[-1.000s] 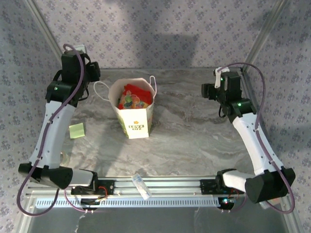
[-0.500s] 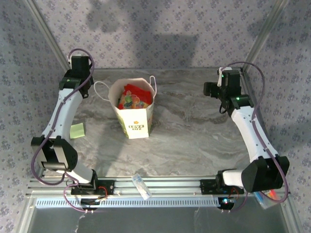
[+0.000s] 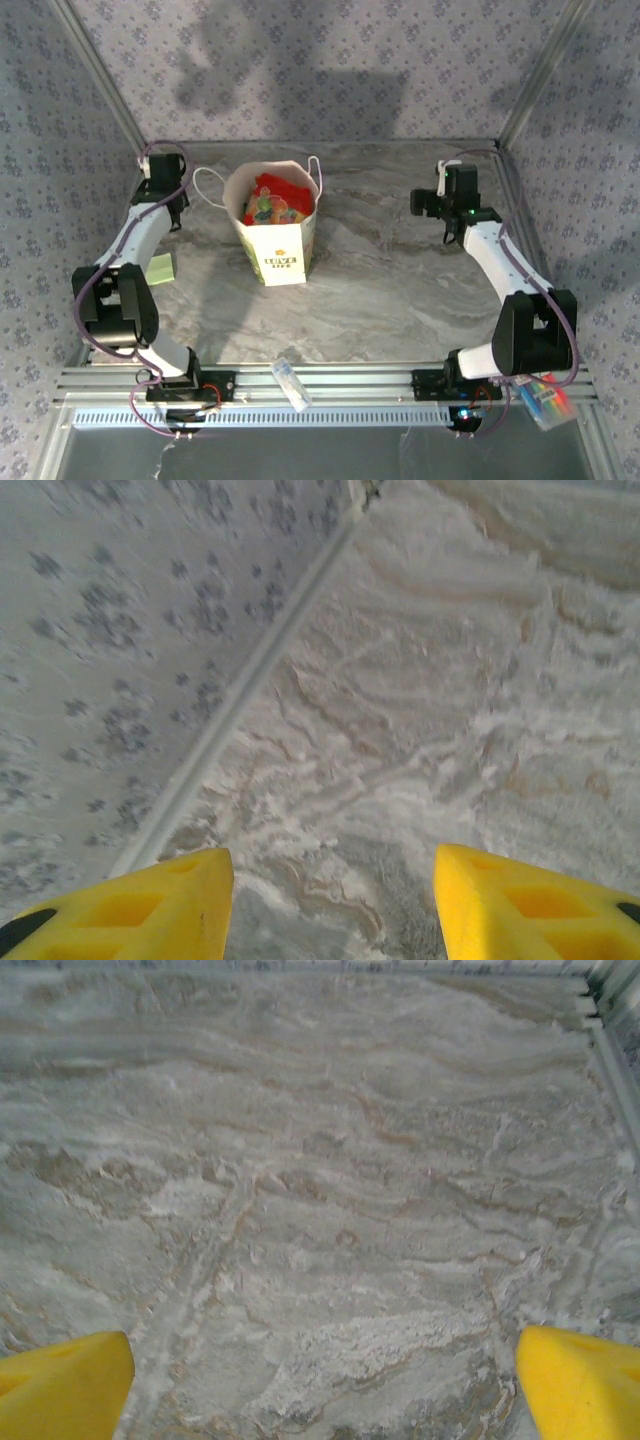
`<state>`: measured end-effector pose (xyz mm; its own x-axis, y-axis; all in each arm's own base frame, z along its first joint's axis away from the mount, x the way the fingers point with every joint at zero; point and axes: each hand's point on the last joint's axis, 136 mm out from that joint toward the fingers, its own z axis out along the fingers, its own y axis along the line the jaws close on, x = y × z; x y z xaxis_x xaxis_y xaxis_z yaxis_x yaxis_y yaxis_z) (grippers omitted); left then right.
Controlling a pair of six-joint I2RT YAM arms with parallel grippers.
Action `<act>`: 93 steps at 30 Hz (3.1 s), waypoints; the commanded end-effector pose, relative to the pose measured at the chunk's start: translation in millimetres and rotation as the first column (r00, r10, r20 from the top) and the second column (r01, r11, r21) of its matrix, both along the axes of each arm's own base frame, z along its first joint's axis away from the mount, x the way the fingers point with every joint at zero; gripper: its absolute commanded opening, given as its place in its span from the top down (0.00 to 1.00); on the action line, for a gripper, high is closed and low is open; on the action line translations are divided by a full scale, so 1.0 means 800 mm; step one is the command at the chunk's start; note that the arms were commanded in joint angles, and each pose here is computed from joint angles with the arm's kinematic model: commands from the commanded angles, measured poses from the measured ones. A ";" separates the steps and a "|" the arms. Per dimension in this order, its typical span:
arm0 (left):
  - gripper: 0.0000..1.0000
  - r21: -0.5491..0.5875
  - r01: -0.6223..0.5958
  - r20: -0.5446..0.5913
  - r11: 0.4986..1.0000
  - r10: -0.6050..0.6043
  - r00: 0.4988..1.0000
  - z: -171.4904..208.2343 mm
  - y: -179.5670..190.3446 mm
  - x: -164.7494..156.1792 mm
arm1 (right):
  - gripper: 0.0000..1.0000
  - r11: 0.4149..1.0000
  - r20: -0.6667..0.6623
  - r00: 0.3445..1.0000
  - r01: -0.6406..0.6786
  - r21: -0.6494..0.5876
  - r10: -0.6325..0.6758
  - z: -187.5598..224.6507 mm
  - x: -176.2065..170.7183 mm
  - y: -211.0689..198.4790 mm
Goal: Place the snacks into the paper bag
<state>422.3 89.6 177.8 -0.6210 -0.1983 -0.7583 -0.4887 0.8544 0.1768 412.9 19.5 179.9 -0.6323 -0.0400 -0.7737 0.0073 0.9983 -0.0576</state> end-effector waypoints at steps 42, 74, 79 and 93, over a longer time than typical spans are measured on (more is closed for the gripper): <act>0.27 0.041 0.320 0.346 0.947 -0.314 0.884 -0.108 -0.071 -0.038 | 0.00 1.000 0.268 0.963 0.000 0.009 -0.003 -0.120 -0.027 -0.041; 0.00 0.042 0.319 0.349 0.947 -0.313 0.883 -0.107 -0.071 -0.038 | 0.00 1.000 0.265 0.964 0.005 0.025 -0.011 -0.121 -0.026 -0.044; 0.00 0.042 0.319 0.349 0.947 -0.313 0.883 -0.107 -0.071 -0.038 | 0.00 1.000 0.265 0.964 0.003 0.025 -0.010 -0.121 -0.026 -0.044; 0.00 0.043 0.318 0.349 0.947 -0.313 0.884 -0.108 -0.070 -0.038 | 0.00 1.000 0.263 0.965 0.005 0.027 -0.012 -0.121 -0.026 -0.044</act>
